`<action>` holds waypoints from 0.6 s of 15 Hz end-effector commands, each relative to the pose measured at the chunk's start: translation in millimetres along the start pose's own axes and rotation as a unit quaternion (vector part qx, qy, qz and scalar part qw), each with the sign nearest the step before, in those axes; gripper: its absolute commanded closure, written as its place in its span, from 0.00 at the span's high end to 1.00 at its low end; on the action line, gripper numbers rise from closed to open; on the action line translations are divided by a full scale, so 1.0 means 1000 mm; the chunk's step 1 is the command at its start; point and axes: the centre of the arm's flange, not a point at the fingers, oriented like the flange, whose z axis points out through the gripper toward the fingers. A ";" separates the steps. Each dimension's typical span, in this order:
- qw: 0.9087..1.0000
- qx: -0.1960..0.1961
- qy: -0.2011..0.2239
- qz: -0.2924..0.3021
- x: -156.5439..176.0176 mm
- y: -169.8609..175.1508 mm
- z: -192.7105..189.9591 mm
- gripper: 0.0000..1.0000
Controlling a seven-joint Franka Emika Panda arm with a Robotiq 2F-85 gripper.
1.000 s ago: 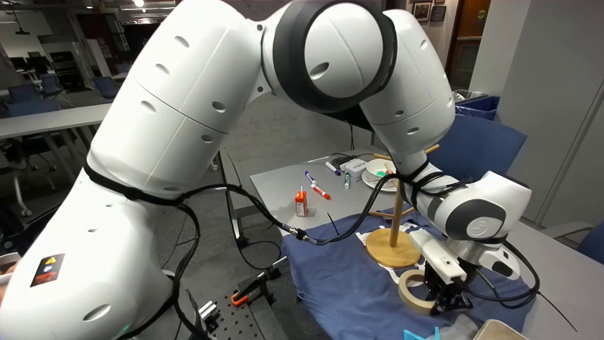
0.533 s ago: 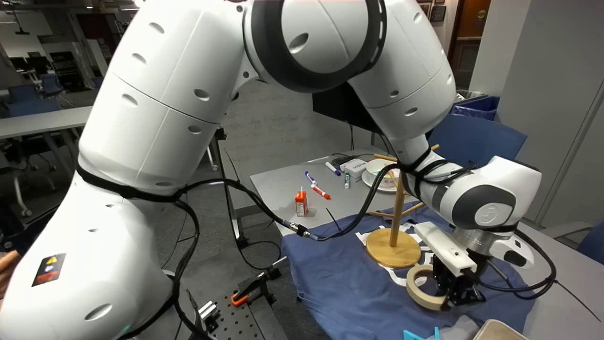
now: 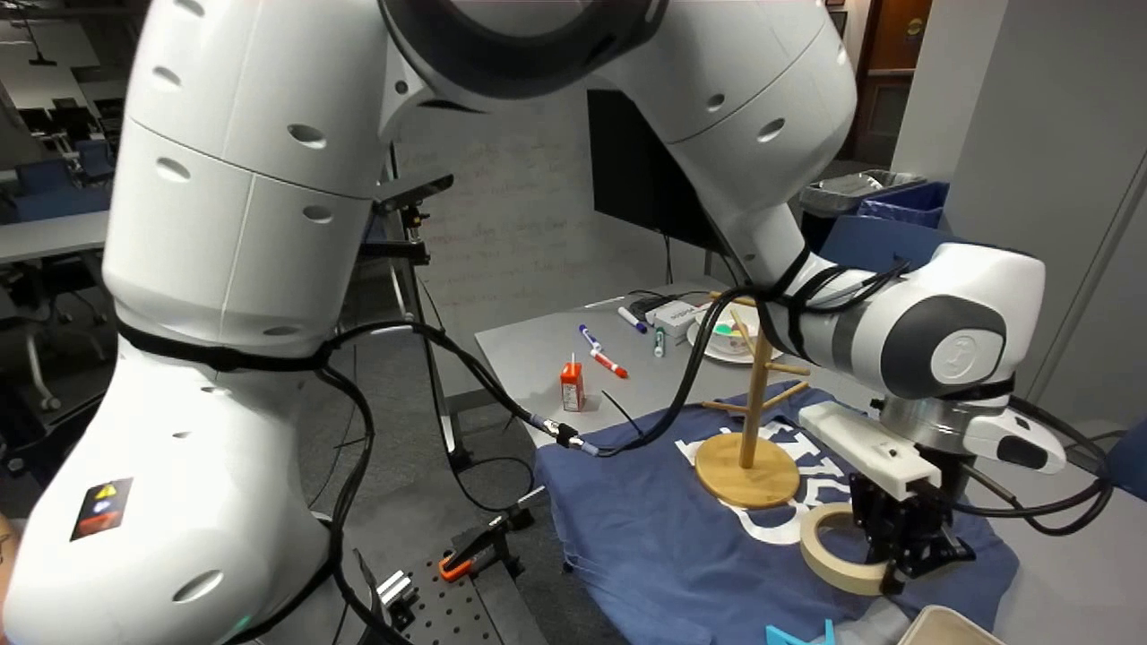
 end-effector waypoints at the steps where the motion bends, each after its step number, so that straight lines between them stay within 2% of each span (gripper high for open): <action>1: 1.000 -0.007 0.023 0.001 -0.029 0.012 -0.041 0.06; 9: 0.997 -0.001 0.074 -0.010 -0.060 0.038 -0.106 0.06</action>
